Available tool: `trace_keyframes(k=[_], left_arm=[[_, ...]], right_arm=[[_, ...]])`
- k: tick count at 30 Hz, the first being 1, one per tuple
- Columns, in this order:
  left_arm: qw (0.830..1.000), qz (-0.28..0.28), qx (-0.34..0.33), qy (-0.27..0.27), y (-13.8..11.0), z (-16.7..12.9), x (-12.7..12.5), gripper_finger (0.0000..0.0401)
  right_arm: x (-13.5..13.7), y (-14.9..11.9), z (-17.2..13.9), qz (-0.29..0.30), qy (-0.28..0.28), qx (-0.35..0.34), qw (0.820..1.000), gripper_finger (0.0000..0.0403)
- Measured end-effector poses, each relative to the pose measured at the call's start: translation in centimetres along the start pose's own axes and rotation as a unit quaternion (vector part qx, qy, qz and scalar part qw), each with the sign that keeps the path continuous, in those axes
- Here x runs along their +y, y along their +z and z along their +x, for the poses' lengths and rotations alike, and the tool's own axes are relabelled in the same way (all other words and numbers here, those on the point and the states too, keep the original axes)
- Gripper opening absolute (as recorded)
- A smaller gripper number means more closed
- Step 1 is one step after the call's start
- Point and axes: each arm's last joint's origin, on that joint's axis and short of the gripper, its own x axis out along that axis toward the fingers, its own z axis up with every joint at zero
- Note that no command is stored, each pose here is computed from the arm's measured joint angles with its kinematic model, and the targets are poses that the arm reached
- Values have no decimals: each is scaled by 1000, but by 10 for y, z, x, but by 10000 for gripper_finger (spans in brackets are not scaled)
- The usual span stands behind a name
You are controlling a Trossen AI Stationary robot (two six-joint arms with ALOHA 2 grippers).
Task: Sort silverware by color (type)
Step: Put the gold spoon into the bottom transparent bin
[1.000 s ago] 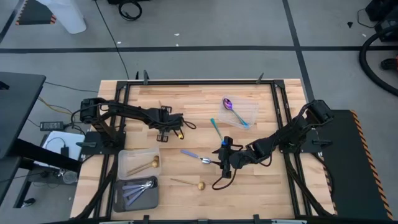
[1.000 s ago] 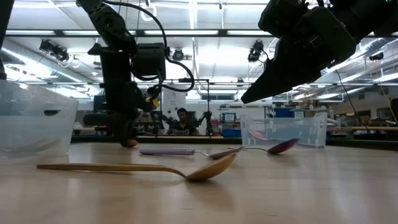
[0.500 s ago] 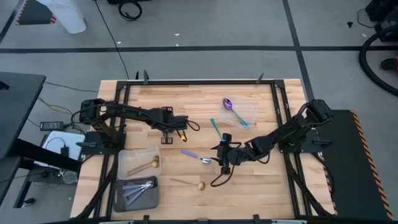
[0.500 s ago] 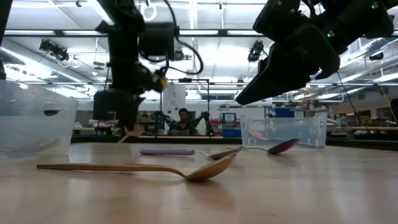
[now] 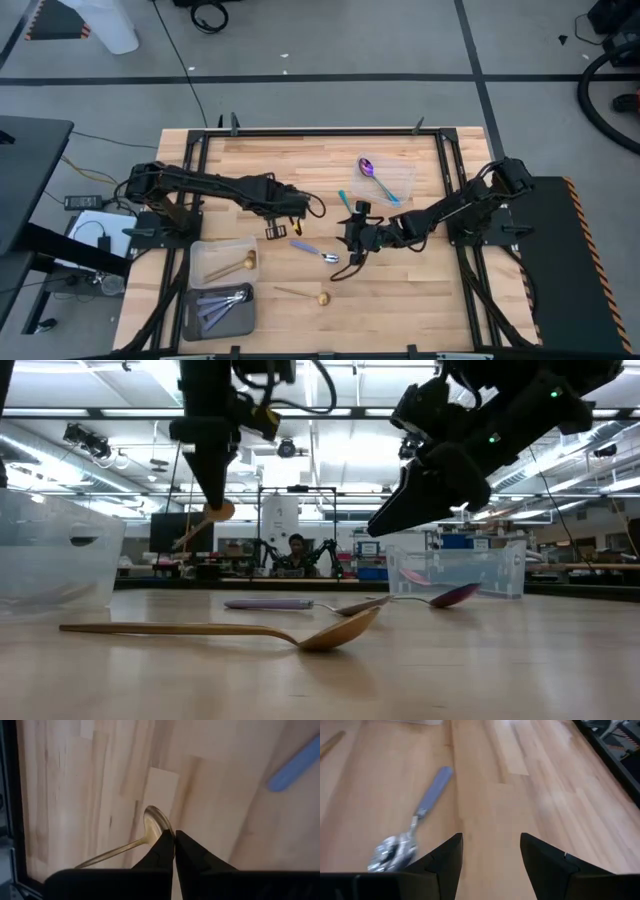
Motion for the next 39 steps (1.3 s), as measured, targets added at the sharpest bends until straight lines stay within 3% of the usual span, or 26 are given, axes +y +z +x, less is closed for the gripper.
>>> trace_keyframes(k=[9, 19, 32, 39], left_arm=[[998, -50, 7, -40, -11, -18, -34, 11], [994, -96, 43, -22, -34, -30, -60, 11], [988, -139, 65, -2, -55, -46, -79, 11], [983, -178, 50, -10, -56, -64, -85, 11]], right_arm=[[-21, 7, 11, -8, -9, -22, 1000, 208], [-43, 17, 20, -12, -1, -69, 998, 208], [-75, 23, 29, -3, 37, -116, 993, 208], [-91, 22, 33, 2, 26, -120, 992, 208]])
